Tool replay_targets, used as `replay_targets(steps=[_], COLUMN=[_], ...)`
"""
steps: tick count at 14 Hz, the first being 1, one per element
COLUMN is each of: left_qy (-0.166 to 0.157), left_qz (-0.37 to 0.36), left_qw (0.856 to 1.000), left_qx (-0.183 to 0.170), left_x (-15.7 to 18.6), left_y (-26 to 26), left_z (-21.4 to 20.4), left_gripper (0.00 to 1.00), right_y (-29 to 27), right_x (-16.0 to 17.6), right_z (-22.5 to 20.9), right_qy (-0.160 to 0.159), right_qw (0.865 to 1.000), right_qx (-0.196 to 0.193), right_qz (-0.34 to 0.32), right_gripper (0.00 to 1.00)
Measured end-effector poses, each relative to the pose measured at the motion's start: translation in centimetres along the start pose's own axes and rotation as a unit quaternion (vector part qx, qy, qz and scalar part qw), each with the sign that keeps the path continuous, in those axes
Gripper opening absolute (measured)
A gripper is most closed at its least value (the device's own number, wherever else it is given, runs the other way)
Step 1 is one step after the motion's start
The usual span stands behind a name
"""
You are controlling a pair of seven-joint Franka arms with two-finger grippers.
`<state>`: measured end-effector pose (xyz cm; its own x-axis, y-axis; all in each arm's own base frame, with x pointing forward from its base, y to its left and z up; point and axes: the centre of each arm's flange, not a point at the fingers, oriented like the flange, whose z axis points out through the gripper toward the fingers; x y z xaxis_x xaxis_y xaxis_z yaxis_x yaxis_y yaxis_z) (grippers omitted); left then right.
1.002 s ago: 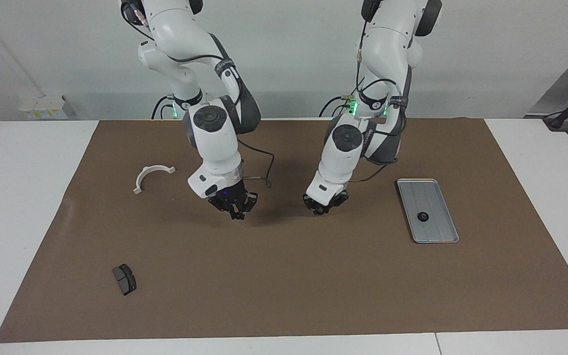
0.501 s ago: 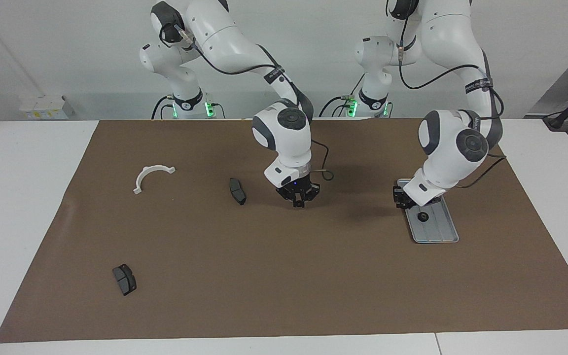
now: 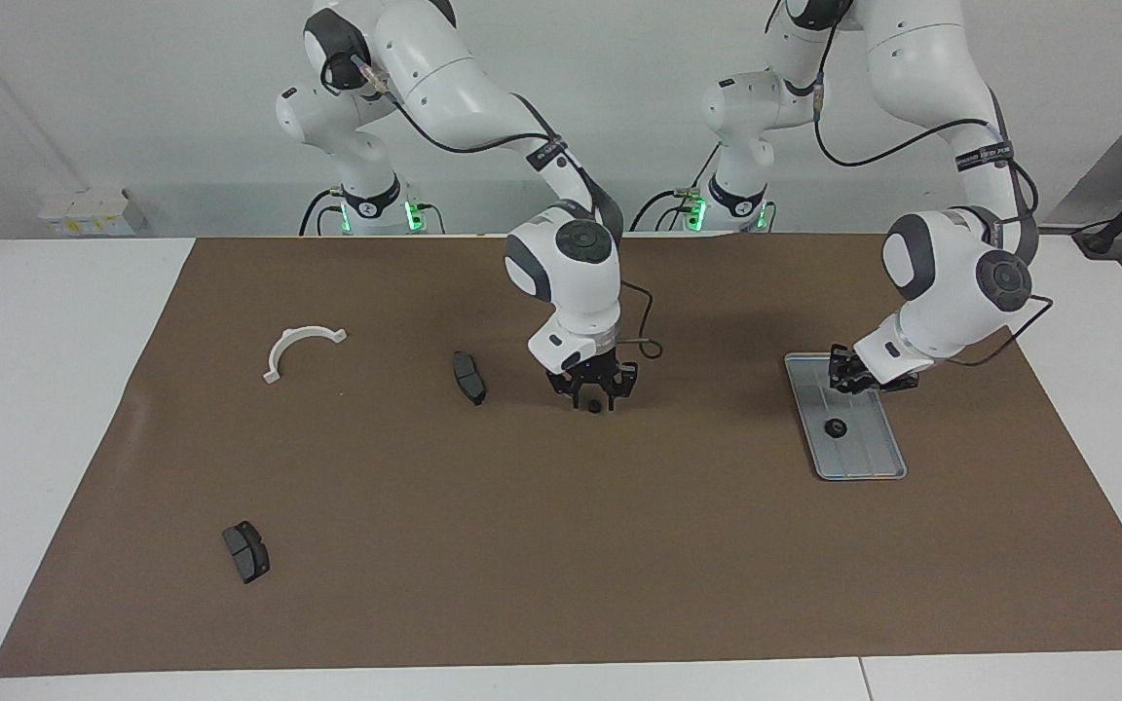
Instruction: Pick bearing gear from pile to tray
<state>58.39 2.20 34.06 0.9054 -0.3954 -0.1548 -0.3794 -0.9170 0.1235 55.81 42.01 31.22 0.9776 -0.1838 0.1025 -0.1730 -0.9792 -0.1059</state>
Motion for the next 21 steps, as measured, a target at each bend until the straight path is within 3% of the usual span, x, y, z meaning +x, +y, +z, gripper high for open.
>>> replay_targets(steps=[3, 4, 6, 11, 14, 18, 21], left_qy=[-0.004, -0.004, -0.003, 0.011, 0.027, 0.033, 0.043], left_qz=[0.007, 0.008, 0.008, 0.01, 0.0, -0.052, -0.106], left_qw=[1.0, 1.0, 1.0, 1.0, 1.0, 0.998, 0.993], left_qx=[-0.002, -0.002, -0.001, 0.006, 0.014, 0.021, 0.026], left_x=[-0.7, -0.8, -0.8, -0.4, 0.6, 3.3, 5.3], left_y=[0.1, 0.2, 0.1, 0.1, 1.1, 7.7, 15.0], left_z=[0.7, 0.7, 0.7, 0.2, -0.9, -1.5, -1.2], left_gripper=[0.39, 0.39, 0.5, 0.51, 0.51, 0.51, 0.52], right_y=[2.8, 4.5, 8.5, 18.9, 23.6, 29.9, 32.6], right_x=[3.5, 5.0, 7.6, 12.1, 13.8, 14.6, 13.6], right_z=[-3.5, -5.1, -8.2, -14.5, -17.4, -23.0, -26.6], right_qy=[0.022, 0.028, 0.027, 0.014, 0.024, 0.034, 0.025], right_qw=[0.999, 0.999, 0.999, 0.999, 0.999, 0.997, 0.997], right_qx=[0.009, 0.01, -0.001, -0.027, -0.028, -0.032, -0.039], right_qz=[0.028, 0.036, 0.035, 0.019, 0.029, 0.068, 0.059], right_gripper=[1.0, 1.0, 1.0, 1.0, 1.0, 1.0, 1.0])
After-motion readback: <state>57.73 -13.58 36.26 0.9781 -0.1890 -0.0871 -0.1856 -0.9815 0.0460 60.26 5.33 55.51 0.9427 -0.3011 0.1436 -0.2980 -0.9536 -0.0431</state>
